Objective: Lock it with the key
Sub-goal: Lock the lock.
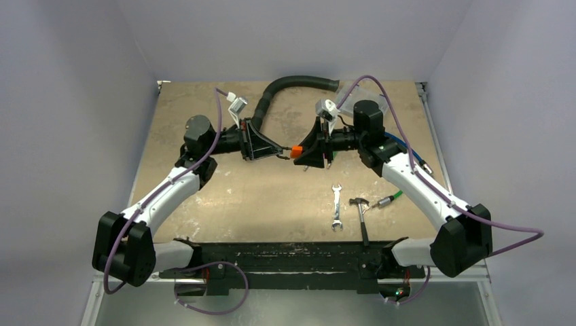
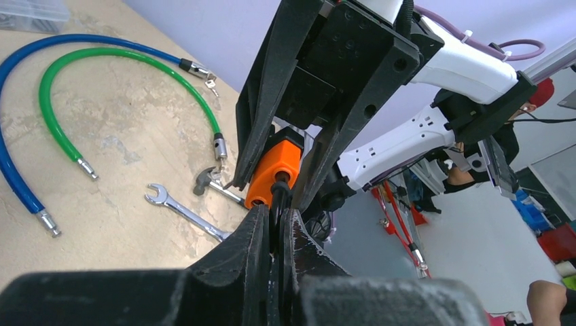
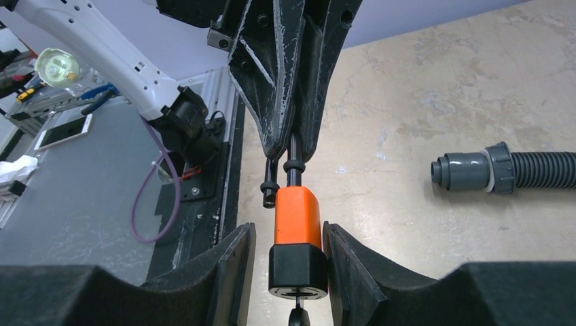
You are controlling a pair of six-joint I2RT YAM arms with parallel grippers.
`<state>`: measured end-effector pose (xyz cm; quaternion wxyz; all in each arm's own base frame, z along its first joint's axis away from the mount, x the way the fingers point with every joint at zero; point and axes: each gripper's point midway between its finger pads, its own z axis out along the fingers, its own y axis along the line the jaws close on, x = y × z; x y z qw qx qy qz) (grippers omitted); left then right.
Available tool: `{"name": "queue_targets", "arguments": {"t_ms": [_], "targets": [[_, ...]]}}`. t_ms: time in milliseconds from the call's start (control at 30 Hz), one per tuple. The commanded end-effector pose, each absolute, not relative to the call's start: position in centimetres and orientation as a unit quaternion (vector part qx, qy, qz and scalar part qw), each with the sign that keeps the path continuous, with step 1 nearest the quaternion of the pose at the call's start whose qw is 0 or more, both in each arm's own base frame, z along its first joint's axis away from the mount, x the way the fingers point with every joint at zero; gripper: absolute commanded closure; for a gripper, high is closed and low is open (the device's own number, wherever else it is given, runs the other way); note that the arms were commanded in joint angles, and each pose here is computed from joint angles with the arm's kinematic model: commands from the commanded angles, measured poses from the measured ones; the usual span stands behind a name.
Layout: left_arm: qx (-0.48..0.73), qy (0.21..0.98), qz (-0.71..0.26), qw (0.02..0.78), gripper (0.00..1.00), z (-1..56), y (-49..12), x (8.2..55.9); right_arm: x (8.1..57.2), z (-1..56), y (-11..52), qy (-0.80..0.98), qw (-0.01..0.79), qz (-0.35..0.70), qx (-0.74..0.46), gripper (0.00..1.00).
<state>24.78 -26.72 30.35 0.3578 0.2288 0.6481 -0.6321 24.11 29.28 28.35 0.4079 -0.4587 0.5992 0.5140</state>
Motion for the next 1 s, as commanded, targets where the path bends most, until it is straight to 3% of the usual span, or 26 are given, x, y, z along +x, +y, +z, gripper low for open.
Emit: {"name": "queue_targets", "arguments": {"t_ms": [0, 233, 367, 600, 967], "targets": [[0.252, 0.61, -0.637, 0.398, 1.0, 33.3, -26.3, 24.1, 23.5, 29.7, 29.6, 0.576, 0.407, 0.535, -0.465, 0.52], [0.251, 0.606, -0.641, 0.398, 1.0, 33.5, -26.3, 24.0, 23.9, 29.0, 29.7, 0.588, 0.404, 0.529, -0.46, 0.43], [0.251, 0.602, -0.645, 0.398, 1.0, 33.6, -26.3, 23.8, 24.3, 28.6, 29.8, 0.596, 0.397, 0.527, -0.458, 0.42], [0.245, 0.604, -0.644, 0.4, 1.0, 33.4, -26.3, 23.9, 24.0, 28.9, 29.8, 0.587, 0.395, 0.533, -0.464, 0.52], [0.238, 0.61, -0.642, 0.399, 1.0, 32.9, -26.3, 24.1, 23.4, 29.6, 29.8, 0.579, 0.393, 0.541, -0.466, 0.47]]}}
